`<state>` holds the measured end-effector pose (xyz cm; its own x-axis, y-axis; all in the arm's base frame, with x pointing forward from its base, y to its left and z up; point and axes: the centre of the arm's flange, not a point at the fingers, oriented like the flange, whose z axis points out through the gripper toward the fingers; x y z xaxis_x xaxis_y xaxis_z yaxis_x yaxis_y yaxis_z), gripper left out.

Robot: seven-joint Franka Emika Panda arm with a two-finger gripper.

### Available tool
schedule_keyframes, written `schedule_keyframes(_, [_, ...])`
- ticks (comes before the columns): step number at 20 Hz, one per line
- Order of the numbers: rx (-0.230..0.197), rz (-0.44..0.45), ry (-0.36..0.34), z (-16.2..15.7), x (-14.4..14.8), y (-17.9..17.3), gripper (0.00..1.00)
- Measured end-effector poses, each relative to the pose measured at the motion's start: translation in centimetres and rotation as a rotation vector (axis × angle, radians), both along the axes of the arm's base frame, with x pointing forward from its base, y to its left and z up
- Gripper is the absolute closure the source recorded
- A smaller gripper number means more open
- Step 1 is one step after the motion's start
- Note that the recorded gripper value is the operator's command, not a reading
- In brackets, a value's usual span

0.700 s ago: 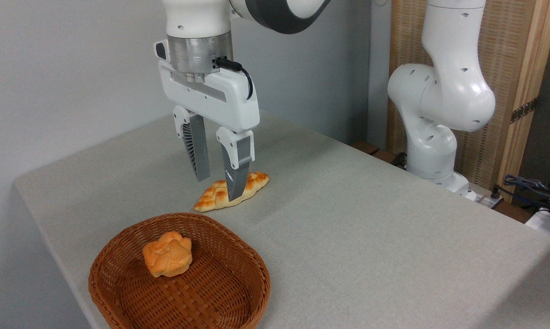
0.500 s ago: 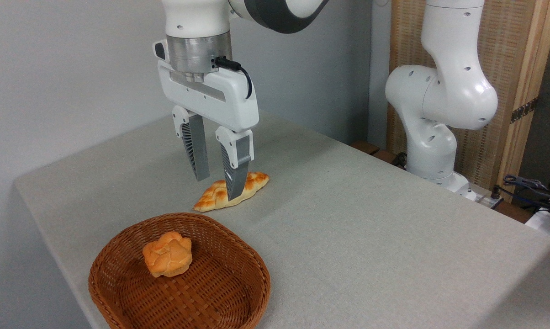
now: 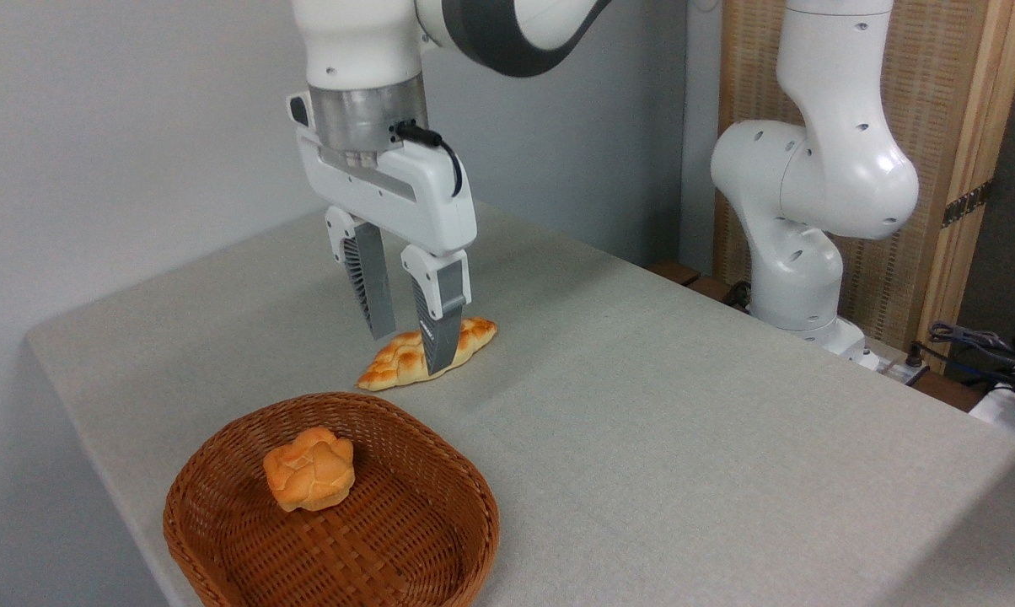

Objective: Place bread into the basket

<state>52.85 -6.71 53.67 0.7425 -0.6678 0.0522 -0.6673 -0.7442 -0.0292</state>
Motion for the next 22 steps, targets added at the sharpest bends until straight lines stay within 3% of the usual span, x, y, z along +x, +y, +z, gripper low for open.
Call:
schedule_keyframes(5, [-0.030,-0.044,0.066,-3.0,-1.1,-3.1,0.00])
schedule_keyframes(15, [-0.008,-0.180,0.200,-9.5,-3.6,-10.1,0.00])
schedule_keyframes(22, [-0.023,-0.231,0.241,-11.3,-4.6,-13.4,0.00])
